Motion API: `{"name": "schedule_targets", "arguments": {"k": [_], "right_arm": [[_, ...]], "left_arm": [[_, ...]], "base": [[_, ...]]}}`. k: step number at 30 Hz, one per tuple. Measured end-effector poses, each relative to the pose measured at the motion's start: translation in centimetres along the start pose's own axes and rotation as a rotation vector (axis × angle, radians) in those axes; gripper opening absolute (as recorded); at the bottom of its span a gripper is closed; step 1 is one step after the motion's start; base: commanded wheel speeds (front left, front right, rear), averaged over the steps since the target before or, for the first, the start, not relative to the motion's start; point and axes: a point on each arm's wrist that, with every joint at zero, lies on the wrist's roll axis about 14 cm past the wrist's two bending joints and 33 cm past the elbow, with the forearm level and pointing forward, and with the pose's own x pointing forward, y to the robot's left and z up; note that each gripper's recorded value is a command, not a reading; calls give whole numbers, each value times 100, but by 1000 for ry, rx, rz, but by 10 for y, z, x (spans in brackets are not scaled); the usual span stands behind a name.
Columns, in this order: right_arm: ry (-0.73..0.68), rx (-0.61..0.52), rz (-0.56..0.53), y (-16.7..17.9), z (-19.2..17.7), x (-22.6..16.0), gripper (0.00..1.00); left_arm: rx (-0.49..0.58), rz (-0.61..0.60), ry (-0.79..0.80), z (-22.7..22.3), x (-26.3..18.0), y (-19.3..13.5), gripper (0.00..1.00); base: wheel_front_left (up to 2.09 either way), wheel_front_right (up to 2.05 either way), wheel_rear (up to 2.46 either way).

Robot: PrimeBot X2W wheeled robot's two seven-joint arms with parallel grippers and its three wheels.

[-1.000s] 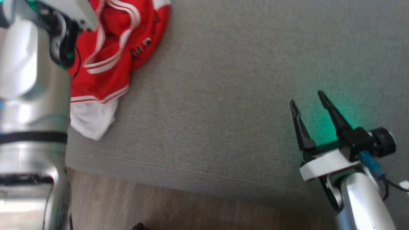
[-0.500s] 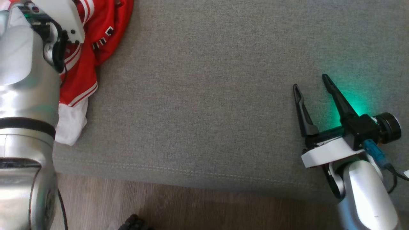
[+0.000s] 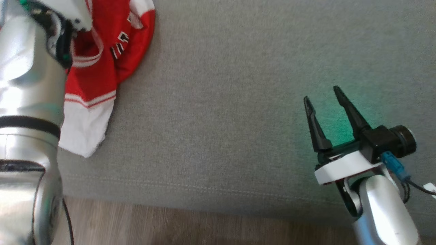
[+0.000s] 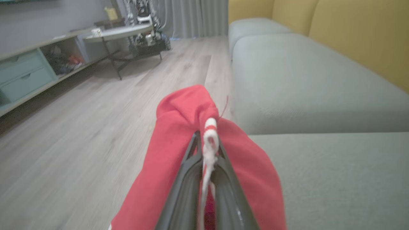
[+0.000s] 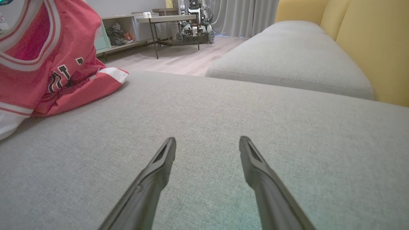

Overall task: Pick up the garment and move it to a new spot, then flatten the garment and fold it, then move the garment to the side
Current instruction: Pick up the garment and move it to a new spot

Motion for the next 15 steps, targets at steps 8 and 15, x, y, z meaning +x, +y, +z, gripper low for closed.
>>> {"name": "schedule_targets", "arguments": {"k": [8, 15], "right_arm": [[-93, 1, -26, -3, 44, -18, 100], [-113, 16, -100, -21, 56, -51, 100]], "left_arm": [[53, -158, -308, 122, -15, -53, 0], [39, -378, -517, 200, -41, -142, 0]], "base": [[0, 0, 0], [0, 0, 0]]}}
